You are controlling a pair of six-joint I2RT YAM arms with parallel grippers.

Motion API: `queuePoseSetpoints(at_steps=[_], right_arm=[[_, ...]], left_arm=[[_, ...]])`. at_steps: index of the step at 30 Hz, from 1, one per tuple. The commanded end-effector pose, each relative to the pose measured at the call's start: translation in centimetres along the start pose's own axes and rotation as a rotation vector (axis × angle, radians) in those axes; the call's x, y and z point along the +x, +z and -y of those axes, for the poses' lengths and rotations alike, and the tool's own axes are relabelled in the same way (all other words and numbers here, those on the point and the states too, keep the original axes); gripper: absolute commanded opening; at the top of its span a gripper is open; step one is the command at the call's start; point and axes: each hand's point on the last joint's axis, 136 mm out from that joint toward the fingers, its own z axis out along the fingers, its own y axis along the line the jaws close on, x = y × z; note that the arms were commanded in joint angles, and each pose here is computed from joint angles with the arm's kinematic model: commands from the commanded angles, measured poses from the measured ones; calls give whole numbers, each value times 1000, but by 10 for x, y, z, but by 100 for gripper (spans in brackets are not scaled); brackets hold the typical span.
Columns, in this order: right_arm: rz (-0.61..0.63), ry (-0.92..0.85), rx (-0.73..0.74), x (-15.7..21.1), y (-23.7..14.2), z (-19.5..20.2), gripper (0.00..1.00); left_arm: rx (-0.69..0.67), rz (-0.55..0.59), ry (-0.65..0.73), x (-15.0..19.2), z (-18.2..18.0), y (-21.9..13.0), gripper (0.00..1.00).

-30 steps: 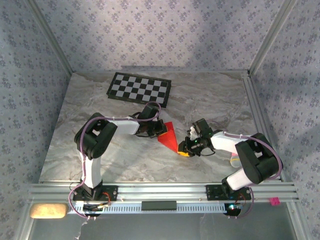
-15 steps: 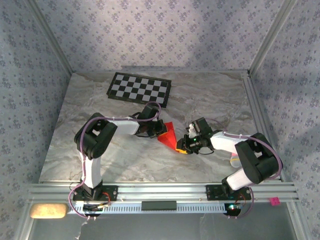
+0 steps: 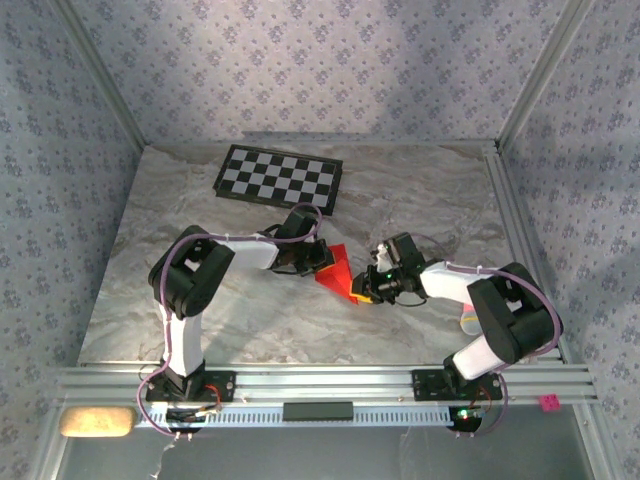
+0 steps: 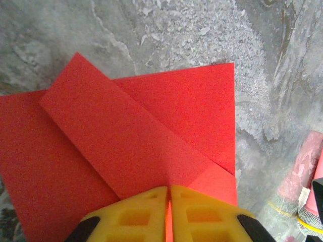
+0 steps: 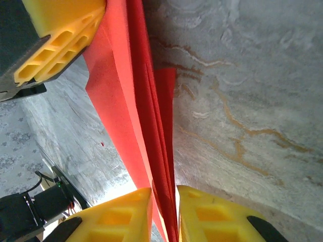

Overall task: Fold a paper plane with a square sheet of paper (pick it up from the middle)
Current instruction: Turn over the paper at the center of the table.

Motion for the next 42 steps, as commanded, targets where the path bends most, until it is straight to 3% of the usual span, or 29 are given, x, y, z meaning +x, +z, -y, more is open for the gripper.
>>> queuePoseSetpoints(at_steps=[1, 13, 19, 25, 35, 42], right_arm=[[-6, 9, -16, -1, 0, 0, 19], [-6, -10, -36, 1, -4, 0, 7], [36, -84, -10, -2, -15, -5, 5], [98, -211, 72, -9, -38, -11, 4], [168, -417, 342, -23, -74, -12, 4], [282, -537, 675, -41, -107, 1, 3]], left_arm=[[-48, -19, -33, 6, -18, 3, 13], [34, 16, 5, 0, 11, -11, 19], [68, 113, 91, -10, 41, -44, 33], [21, 254, 157, -18, 46, -86, 40], [11, 480, 148, -21, 30, -148, 48], [7, 609, 144, -18, 16, -186, 56]])
